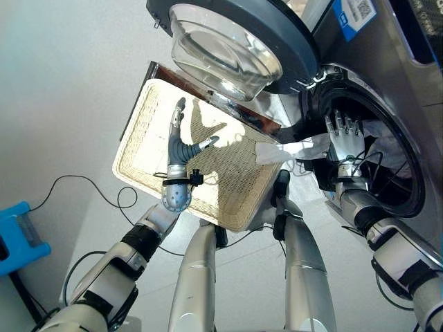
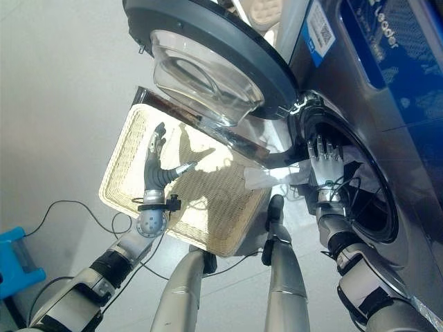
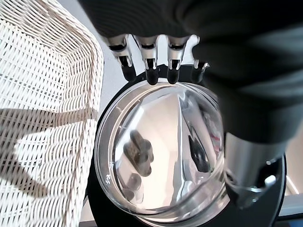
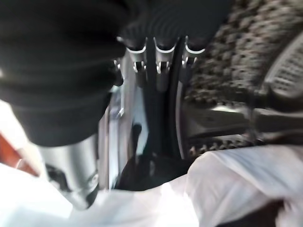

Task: Put the clothes into the washing machine.

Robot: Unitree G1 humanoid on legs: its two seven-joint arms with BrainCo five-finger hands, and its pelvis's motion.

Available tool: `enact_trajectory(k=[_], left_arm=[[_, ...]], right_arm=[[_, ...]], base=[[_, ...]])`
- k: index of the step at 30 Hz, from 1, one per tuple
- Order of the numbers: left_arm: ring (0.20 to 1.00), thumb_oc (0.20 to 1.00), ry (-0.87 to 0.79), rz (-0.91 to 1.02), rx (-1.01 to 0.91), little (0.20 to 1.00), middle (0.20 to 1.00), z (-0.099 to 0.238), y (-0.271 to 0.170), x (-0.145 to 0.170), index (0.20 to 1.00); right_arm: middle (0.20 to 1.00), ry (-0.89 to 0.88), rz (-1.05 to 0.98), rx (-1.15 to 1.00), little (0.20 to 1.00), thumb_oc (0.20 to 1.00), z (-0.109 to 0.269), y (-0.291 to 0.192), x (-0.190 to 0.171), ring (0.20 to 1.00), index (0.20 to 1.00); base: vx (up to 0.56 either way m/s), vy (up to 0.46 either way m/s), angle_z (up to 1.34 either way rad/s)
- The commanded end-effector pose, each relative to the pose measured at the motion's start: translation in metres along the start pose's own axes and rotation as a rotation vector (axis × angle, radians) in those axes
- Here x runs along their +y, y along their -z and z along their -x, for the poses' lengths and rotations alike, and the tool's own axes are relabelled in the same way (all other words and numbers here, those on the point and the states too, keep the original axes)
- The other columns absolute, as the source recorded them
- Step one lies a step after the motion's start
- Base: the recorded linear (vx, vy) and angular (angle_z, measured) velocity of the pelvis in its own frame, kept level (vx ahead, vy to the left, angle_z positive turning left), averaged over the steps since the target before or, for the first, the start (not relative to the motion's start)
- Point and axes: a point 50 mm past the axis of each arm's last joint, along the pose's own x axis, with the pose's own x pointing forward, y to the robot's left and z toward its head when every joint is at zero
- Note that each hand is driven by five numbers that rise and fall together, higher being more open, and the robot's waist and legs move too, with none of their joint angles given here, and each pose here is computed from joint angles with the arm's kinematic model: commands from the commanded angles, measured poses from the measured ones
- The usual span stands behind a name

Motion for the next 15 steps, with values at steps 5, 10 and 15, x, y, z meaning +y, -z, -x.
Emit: enact_trajectory(k=[5, 10, 15], left_arm=[[1.0, 1.0, 0.006, 0.049, -0.11, 1.0, 1.0, -0.006, -0.017, 0.003, 1.0], [1.0, 1.0, 0.006, 0.055, -0.12, 1.0, 1.0, -0.005, -0.02, 0.003, 1.0], [1.0, 1.0, -0.005, 0.083, -0.144, 1.0, 1.0, -0.006, -0.025, 0.004, 1.0]], right_arm=[[1.0, -0.194, 0.182, -0.047, 1.0, 1.0, -0.006, 0.026, 0.007, 1.0, 1.0], [1.0, -0.263, 0.192, -0.019, 1.0, 1.0, -0.001, 0.035, 0.013, 1.0, 1.0], [1.0, -0.345, 0.194, 0.017, 1.0, 1.0, -0.003, 0.045, 0.015, 1.0, 1.0]], base=[[0.01, -0.035, 0.06], [0.0, -0.018, 0.04], [0.0, -0.004, 0.01]])
